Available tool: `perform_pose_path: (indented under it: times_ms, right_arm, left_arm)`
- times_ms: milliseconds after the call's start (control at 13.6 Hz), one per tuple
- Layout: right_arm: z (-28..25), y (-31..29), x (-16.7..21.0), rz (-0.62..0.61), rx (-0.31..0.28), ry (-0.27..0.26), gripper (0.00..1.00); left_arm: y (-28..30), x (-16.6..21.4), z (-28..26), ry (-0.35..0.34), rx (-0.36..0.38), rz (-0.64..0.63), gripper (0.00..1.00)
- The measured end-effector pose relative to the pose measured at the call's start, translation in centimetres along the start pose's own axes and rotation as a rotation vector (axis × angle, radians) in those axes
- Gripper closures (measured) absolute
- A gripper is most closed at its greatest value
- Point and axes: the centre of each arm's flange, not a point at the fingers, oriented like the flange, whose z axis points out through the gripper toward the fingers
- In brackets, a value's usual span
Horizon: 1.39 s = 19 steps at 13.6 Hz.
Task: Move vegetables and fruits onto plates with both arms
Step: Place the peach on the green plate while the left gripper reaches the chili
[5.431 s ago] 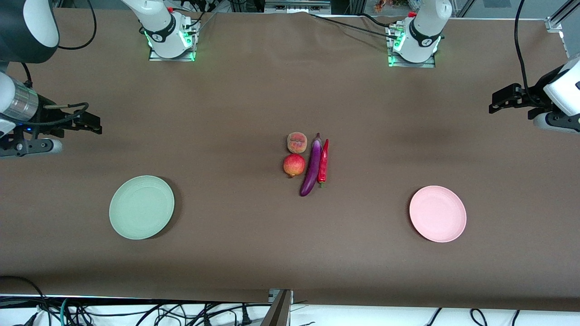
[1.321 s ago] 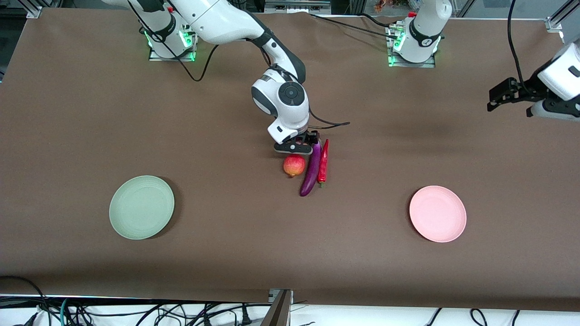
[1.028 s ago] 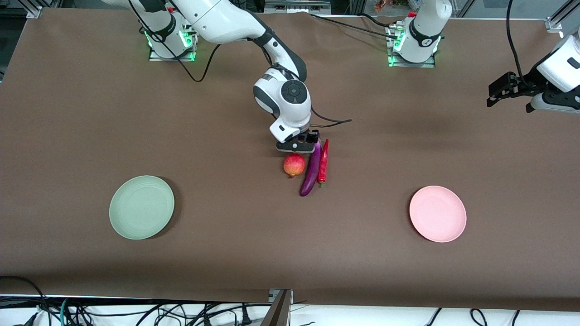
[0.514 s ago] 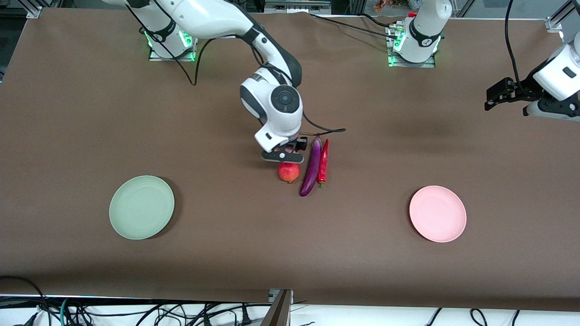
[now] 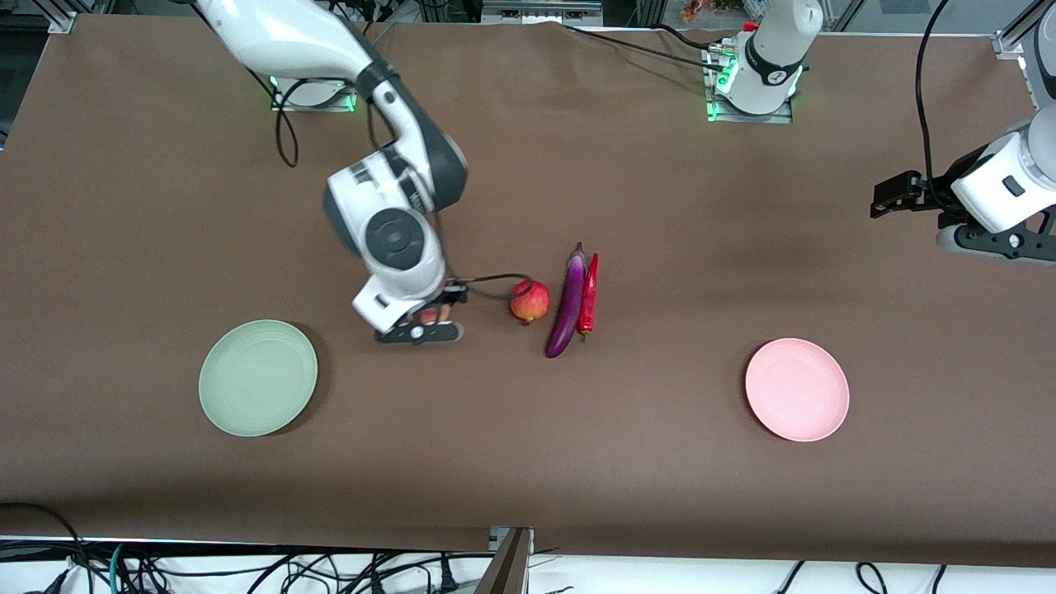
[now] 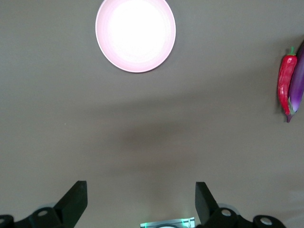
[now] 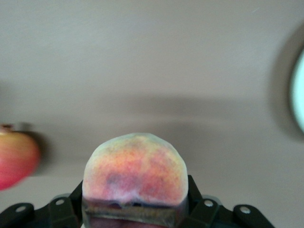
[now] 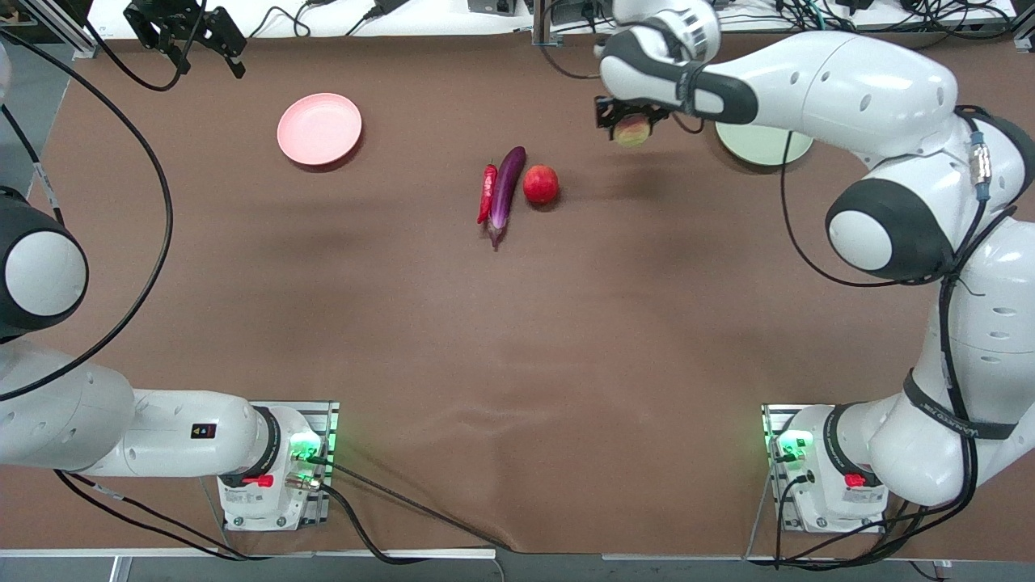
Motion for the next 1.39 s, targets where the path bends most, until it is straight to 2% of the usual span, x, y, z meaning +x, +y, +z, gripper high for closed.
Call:
perform_pose_path:
  times_ms: [294, 440, 587, 881, 1101, 1394]
  right_arm:
    - [1.3, 17.6, 4.6, -0.106, 0.003, -0.011, 0.22]
    - [3.2, 26.6, 5.3, -0.131, 0.032, -0.019, 0.22]
    - [5.8, 32.1, 5.3, -0.141, 0.075, -0.026, 0.22]
    - [9.8, 33.4, 5.6, -0.153, 0.092, -0.025, 0.22]
    - [11.7, 34.4, 5.5, -0.144, 0.094, -0.029, 0.22]
    - [14.2, 36.9, 5.4, -0.162, 0.097, -0.018, 0.22]
  left_arm:
    - [-0.1, 1.3, 2.2, -0.056, -0.007, 0.002, 0.00]
    - [0.0, 1.2, 2.2, -0.067, -0.008, 0.003, 0.00]
    - [0.1, 1.0, 2.1, -0.082, -0.013, 0.003, 0.00]
    - [2.3, 1.2, 2.2, -0.090, -0.039, -0.027, 0.00]
    - [8.3, 1.9, 3.3, -0.089, -0.036, -0.078, 0.00]
    - [13.9, 6.1, 11.6, -0.026, -0.096, -0.092, 0.00]
